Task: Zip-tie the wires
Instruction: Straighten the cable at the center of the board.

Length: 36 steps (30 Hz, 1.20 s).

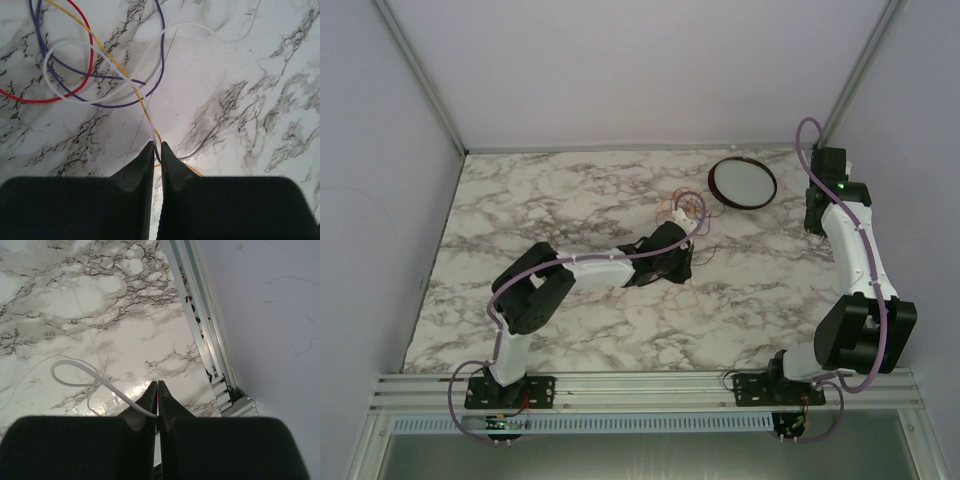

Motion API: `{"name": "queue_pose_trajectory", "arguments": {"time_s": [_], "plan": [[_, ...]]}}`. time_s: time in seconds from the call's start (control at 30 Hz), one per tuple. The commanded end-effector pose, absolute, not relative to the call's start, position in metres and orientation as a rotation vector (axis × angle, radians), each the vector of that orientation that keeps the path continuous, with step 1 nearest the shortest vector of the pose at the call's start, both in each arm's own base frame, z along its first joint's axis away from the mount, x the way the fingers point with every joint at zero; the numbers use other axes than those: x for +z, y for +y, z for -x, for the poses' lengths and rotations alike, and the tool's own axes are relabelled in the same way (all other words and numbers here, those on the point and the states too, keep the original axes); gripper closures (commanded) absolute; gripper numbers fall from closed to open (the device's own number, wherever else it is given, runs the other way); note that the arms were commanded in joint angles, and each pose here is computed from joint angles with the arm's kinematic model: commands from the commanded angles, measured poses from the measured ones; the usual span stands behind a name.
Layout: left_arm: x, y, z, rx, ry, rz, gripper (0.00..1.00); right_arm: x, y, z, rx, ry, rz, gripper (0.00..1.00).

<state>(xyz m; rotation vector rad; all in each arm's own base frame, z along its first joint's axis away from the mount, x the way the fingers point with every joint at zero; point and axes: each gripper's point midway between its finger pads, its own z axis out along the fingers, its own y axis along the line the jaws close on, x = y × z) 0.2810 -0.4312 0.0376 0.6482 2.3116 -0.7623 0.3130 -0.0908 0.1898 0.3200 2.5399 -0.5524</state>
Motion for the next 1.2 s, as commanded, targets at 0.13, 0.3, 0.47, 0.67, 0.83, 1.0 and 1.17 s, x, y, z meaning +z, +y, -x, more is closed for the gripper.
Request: {"name": "queue_pose_trajectory", "arguments": {"time_s": [0.13,0.3,0.47,0.67,0.83,1.0,1.17], "plan": [[0.081,-0.424,-0.286,-0.714,2.24,-0.668,1.0,0.203,-0.091,-0.317,-0.518,2.486,-0.327,1.0],[0.122,-0.402,-0.288,-0.615,2.221,-0.704,1.0,0.2,-0.086,-0.321,-0.478,2.489,-0.314,1.0],[0.157,-0.372,-0.294,-0.539,2.208,-0.654,1.0,0.192,-0.082,-0.322,-0.446,2.502,-0.306,1.0],[0.166,-0.297,-0.295,-0.305,2.269,-0.573,1.0,0.187,-0.072,-0.321,-0.382,2.514,-0.28,1.0],[0.152,-0.227,-0.272,-0.154,2.369,-0.512,1.0,0.173,-0.039,-0.32,-0.248,2.538,-0.191,1.0],[0.134,-0.175,-0.25,-0.058,2.456,-0.446,1.0,0.136,-0.001,-0.309,-0.192,2.621,-0.082,1.0],[0.127,-0.147,-0.235,0.053,2.523,-0.487,1.0,0.105,0.02,-0.296,-0.23,2.705,0.009,1.0]]}}
